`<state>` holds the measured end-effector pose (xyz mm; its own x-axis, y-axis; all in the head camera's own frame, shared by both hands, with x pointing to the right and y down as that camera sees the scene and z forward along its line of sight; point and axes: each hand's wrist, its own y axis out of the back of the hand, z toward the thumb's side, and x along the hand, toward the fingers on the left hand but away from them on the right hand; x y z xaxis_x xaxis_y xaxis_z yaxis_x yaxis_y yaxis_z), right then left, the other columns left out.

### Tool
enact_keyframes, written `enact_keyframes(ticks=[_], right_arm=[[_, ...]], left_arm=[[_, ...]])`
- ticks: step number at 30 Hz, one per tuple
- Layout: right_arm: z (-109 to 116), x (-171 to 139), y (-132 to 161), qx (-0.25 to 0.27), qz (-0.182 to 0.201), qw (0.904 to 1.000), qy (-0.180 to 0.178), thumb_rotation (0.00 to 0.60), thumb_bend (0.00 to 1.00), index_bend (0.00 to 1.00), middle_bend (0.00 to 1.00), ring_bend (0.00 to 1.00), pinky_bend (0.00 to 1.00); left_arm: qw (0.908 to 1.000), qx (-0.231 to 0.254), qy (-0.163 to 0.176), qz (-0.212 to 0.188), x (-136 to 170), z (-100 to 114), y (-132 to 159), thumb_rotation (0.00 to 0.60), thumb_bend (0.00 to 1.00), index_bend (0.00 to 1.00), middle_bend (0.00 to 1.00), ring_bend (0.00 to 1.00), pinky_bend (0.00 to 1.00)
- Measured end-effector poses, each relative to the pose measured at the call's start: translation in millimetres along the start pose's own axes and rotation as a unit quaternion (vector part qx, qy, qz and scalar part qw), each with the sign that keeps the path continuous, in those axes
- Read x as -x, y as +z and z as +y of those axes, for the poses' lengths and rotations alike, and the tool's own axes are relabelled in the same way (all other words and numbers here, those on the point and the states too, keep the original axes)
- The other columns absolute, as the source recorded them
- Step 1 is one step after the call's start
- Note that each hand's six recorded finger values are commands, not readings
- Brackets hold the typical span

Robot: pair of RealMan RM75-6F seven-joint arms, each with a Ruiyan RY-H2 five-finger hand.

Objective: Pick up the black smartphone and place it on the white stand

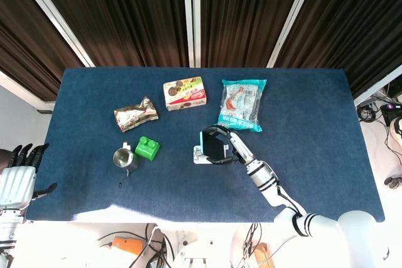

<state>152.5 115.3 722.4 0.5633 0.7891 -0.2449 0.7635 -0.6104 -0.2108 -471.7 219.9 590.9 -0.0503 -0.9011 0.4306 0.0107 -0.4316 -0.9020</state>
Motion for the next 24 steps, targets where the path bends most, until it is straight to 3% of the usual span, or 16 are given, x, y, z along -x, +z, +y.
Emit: enact_keyframes(ticks=[11, 19, 24], right_arm=[[-2, -4, -7, 0.011, -0.011, 0.9999, 0.004, 0.6, 0.34, 0.24, 0.28, 0.16, 0.24], [1, -7, -8, 0.015, -0.012, 0.9998, 0.005, 0.6, 0.34, 0.09, 0.17, 0.07, 0.15], [12, -14, 1, -0.003, 0.004, 1.0, 0.0, 0.6, 0.34, 0.09, 0.16, 0.06, 0.14]], left_arm=[[1.0, 0.001, -0.002, -0.002, -3, -2, 0, 0.6, 0.06, 0.1, 0.14, 0.06, 0.0], [1.0, 0.004, -0.003, -0.002, -5, -3, 0, 0.6, 0.06, 0.1, 0.14, 0.06, 0.0], [1.0, 0.004, -0.002, -0.003, -7, -2, 0, 0.6, 0.06, 0.1, 0.14, 0.06, 0.0]])
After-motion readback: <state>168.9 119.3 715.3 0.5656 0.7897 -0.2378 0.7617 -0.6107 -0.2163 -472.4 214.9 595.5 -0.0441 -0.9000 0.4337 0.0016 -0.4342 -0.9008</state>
